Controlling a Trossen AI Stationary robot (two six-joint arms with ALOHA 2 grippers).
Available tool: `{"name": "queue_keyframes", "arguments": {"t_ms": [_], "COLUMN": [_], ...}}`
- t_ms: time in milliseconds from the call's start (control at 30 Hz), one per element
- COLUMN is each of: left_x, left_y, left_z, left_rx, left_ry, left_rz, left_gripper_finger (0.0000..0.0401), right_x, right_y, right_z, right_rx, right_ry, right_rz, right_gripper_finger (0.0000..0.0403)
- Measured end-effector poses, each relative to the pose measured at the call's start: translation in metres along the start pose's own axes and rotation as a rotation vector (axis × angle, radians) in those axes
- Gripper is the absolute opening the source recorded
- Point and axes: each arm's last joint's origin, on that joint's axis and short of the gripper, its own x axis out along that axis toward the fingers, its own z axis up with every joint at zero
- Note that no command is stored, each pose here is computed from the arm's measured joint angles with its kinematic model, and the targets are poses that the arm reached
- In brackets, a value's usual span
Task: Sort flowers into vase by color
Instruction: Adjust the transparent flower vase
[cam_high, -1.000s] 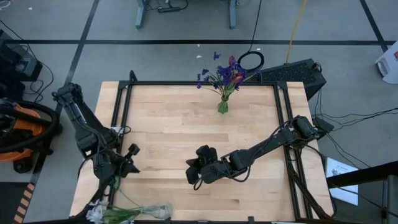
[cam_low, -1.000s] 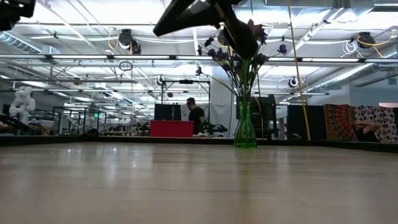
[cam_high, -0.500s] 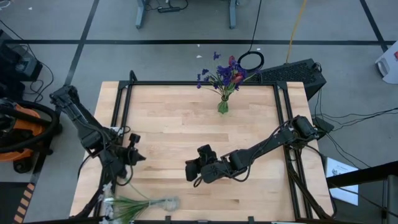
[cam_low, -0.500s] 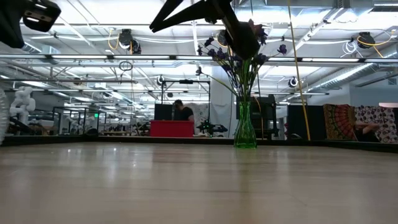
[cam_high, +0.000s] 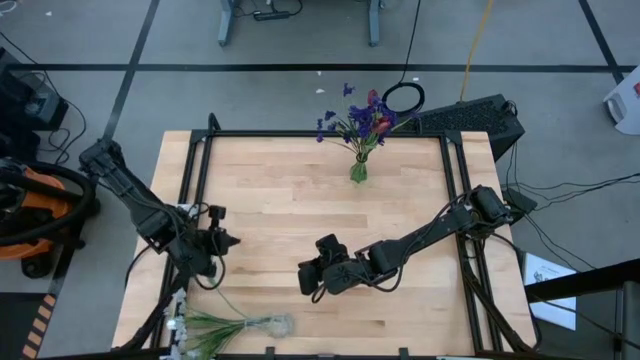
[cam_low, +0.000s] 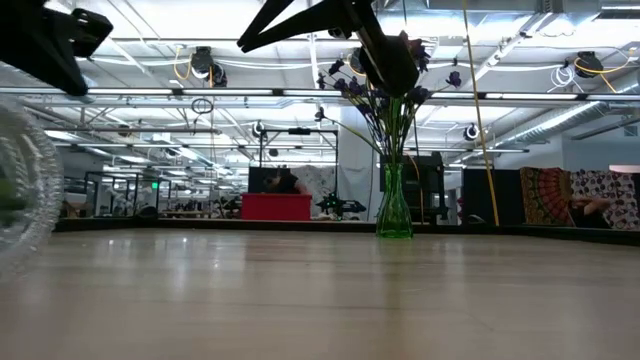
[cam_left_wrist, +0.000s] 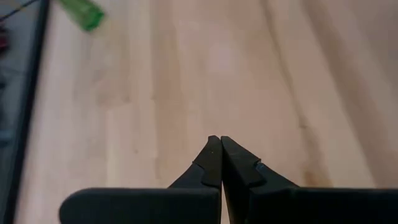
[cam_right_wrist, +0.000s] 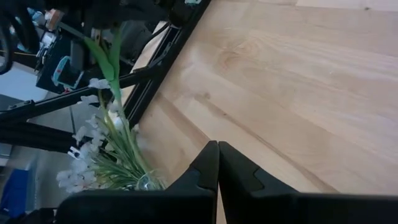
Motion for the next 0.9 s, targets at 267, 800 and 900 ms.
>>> {"name": "queue_keyframes", "arguments": {"t_ms": [267,800,900], "left_x": [0.01,0.028,0.03], "left_y": [0.013,0.062,0.071], "left_z": [0.003,0.002,0.001], "left_rx": [-0.07,-0.315,-0.359], "left_ry": [0.035,0.126,0.146], "left_rz": [0.091,0.377,0.422], "left_gripper_finger": [0.0002,0.0002,0.0002], "right_x": [-0.001,-0.002,-0.002], "right_y": [0.0,0.0,-0.001], "right_z": [-0.001,-0.004,-0.004], "right_rx": [-0.033,-0.064,-0.068], "right_ry": [0.008,0.008,0.009], "right_rz": [0.003,-0.006,-0.012], "right_gripper_finger": [0.0,0.0,0.0]}}
